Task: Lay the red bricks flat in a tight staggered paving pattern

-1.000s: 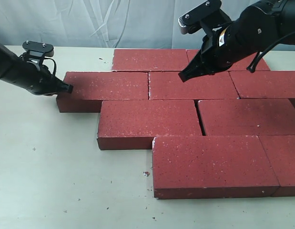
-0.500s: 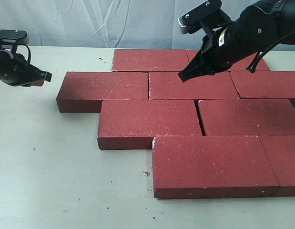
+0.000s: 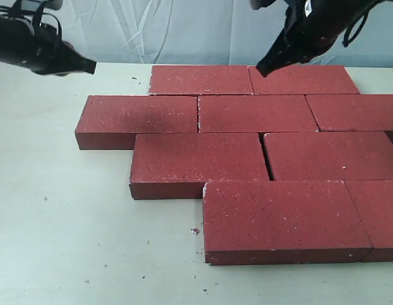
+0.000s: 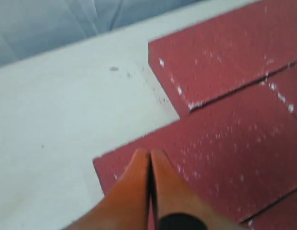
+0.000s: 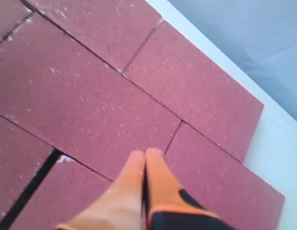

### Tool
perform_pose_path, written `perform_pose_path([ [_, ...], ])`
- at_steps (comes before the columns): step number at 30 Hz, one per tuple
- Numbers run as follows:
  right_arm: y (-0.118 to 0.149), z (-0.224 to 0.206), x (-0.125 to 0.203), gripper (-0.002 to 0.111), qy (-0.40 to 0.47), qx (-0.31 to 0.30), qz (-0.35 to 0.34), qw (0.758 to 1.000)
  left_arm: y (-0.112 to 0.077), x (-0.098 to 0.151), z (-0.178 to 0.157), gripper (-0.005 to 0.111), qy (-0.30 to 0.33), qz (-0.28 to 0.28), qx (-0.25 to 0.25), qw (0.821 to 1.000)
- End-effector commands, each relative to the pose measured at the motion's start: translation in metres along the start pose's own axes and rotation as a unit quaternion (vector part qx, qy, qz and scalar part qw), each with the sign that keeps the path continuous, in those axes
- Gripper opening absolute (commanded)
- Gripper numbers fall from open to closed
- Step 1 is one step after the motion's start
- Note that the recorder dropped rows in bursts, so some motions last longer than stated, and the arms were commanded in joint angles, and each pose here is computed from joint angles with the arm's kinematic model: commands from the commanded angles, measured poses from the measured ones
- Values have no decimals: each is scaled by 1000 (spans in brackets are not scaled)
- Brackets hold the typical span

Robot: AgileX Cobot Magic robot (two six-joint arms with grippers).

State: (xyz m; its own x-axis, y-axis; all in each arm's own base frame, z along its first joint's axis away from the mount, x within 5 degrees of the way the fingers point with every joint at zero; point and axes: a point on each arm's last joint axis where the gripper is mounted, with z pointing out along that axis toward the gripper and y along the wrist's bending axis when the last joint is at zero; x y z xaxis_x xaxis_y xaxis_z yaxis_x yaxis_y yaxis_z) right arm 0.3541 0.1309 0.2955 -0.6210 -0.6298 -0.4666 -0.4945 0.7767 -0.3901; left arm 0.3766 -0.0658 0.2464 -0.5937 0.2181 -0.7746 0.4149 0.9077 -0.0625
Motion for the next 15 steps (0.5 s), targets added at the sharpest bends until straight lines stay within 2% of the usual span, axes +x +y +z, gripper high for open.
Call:
perform_pose_path([
  [1, -37, -20, 17, -1, 47, 29, 43, 998, -12, -27, -32, 0, -56, -2, -17, 998],
  [5, -69, -35, 34, -1, 49, 53, 111, 991, -7, -26, -67, 0, -13, 14, -39, 999],
  [11, -112, -70, 61, -1, 20, 84, 209, 974, 10, -18, -123, 0, 57, 24, -155, 986],
  [13, -119, -82, 67, -1, 6, 87, 234, 968, 11, -20, -143, 0, 42, 28, -193, 980],
  [15, -124, -97, 72, -1, -11, 88, 255, 963, 7, -24, -162, 0, -5, 35, -212, 977],
])
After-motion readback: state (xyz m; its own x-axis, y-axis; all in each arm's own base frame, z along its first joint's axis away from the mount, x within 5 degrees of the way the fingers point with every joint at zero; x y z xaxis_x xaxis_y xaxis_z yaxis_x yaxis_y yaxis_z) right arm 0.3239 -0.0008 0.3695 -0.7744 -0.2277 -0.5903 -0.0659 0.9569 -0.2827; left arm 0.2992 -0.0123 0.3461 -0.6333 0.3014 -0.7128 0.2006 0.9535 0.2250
